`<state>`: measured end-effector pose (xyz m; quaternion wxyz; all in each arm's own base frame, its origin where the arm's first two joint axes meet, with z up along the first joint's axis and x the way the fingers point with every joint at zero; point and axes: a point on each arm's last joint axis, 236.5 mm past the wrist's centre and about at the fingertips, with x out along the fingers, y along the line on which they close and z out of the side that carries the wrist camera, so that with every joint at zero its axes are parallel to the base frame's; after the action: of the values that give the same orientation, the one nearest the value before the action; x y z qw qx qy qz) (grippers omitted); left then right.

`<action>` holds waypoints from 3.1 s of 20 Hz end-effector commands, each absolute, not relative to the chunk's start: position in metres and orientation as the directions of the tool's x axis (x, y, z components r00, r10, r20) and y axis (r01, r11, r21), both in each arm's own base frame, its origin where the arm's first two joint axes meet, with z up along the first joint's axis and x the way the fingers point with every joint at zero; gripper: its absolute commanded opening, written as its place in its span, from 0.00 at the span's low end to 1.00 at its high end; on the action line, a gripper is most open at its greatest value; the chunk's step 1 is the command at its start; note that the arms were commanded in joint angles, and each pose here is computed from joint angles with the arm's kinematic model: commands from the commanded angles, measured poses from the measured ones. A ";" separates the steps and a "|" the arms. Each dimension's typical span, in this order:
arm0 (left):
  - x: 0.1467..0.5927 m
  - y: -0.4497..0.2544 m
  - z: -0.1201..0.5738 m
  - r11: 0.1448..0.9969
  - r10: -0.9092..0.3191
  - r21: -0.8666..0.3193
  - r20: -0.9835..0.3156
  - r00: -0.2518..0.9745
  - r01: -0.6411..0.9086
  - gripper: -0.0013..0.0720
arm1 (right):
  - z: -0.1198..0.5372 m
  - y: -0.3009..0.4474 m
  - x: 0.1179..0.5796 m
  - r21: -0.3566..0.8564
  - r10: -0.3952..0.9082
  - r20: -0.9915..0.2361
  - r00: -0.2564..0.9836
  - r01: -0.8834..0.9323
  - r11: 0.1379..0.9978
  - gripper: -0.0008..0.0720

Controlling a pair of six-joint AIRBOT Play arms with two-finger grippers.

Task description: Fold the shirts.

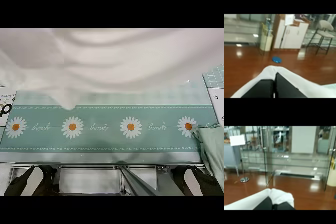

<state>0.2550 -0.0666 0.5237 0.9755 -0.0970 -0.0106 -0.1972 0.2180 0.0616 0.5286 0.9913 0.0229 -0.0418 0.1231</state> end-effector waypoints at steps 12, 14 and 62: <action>0.264 -0.035 0.321 0.969 -0.208 -0.220 -0.472 0.856 0.114 0.05 | 0.298 -0.014 0.260 0.105 0.047 -0.530 0.846 0.011 0.994 0.04; 0.305 -0.036 0.240 0.939 -0.274 -0.335 -0.590 0.759 0.077 0.05 | 0.251 -0.008 0.305 0.213 0.169 -0.585 0.793 -0.051 0.976 0.04; 0.253 0.000 -0.104 0.557 -0.607 -0.590 -0.770 0.197 -0.585 0.71 | 0.013 0.008 0.276 0.696 0.508 -0.698 0.505 0.310 0.648 0.58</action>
<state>0.2488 -0.0007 -0.0964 0.6116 -0.4711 0.6355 -0.0114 0.2720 0.0129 0.0136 0.7613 0.4048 0.4999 0.0816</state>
